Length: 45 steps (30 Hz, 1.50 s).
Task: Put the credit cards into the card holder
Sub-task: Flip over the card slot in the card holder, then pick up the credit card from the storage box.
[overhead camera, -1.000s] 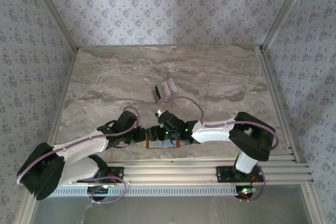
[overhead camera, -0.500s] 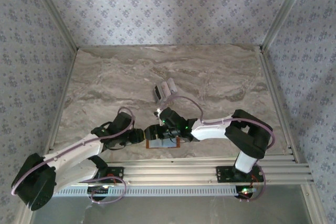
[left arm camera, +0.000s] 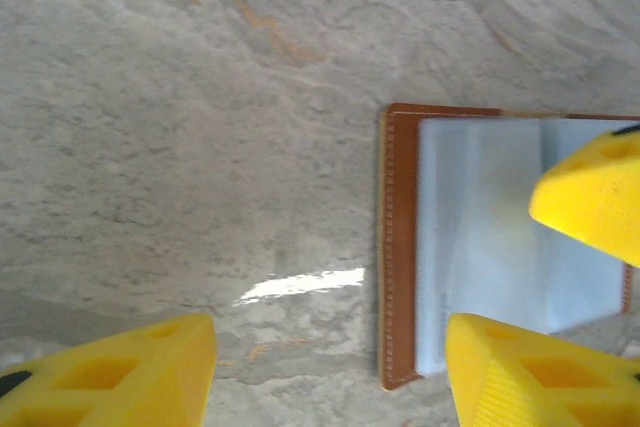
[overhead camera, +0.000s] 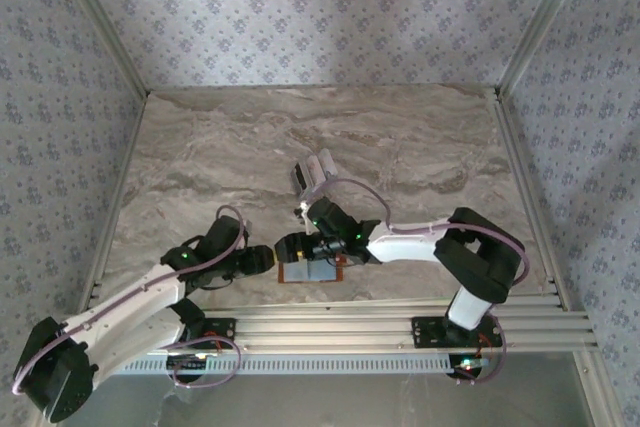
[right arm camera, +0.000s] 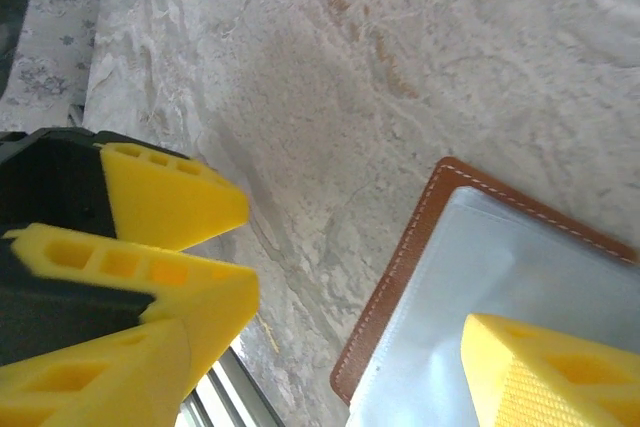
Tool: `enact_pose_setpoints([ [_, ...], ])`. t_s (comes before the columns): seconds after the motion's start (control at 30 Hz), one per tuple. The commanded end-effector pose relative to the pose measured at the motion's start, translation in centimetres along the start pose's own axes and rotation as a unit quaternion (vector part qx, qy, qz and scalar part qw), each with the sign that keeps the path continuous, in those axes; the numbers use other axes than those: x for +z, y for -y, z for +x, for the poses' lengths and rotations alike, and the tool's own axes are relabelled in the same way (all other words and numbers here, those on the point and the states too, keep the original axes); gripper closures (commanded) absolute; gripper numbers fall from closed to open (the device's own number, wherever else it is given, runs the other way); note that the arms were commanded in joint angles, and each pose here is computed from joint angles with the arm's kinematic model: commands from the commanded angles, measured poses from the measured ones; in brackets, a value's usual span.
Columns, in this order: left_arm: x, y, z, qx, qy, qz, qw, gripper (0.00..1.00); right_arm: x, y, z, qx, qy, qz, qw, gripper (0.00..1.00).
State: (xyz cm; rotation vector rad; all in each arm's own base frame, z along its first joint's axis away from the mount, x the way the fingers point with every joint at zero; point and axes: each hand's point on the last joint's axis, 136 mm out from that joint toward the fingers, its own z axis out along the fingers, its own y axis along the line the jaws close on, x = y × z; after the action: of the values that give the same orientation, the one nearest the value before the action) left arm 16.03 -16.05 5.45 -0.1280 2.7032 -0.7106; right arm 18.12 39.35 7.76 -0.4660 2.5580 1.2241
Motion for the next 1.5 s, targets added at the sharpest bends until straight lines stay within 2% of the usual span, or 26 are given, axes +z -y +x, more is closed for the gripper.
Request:
enact_pose_setpoints([
  [0.0,-1.2,2.1,-1.1,0.015,0.010,0.031,0.999,0.37,-1.7,0.1,-1.4,-0.021,0.016,0.030,0.999,0.24],
  [0.17,-1.3,2.6,-1.6,0.022,0.011,0.032,0.999,0.35,-3.4,0.4,-2.2,-0.026,0.030,0.041,0.998,0.24],
  [0.4,-0.3,4.1,-2.0,0.045,-0.014,0.034,0.998,0.35,-6.3,1.5,-3.5,-0.046,0.058,0.095,0.993,0.22],
  [0.67,2.1,5.3,-2.3,0.093,-0.038,0.002,0.995,0.35,-10.2,3.7,-5.4,-0.031,0.101,0.148,0.983,0.20],
  [0.93,3.4,4.4,-2.1,0.130,-0.041,-0.043,0.990,0.37,-14.4,5.7,-8.2,-0.034,0.145,0.220,0.964,0.23],
  [1.17,4.2,4.3,-2.1,0.150,-0.044,-0.051,0.986,0.41,-15.0,7.6,-11.3,-0.023,0.149,0.252,0.956,0.33],
  [1.47,4.7,3.2,-1.5,0.167,-0.044,-0.065,0.983,0.44,-13.6,10.2,-16.4,-0.026,0.136,0.254,0.957,0.39],
])
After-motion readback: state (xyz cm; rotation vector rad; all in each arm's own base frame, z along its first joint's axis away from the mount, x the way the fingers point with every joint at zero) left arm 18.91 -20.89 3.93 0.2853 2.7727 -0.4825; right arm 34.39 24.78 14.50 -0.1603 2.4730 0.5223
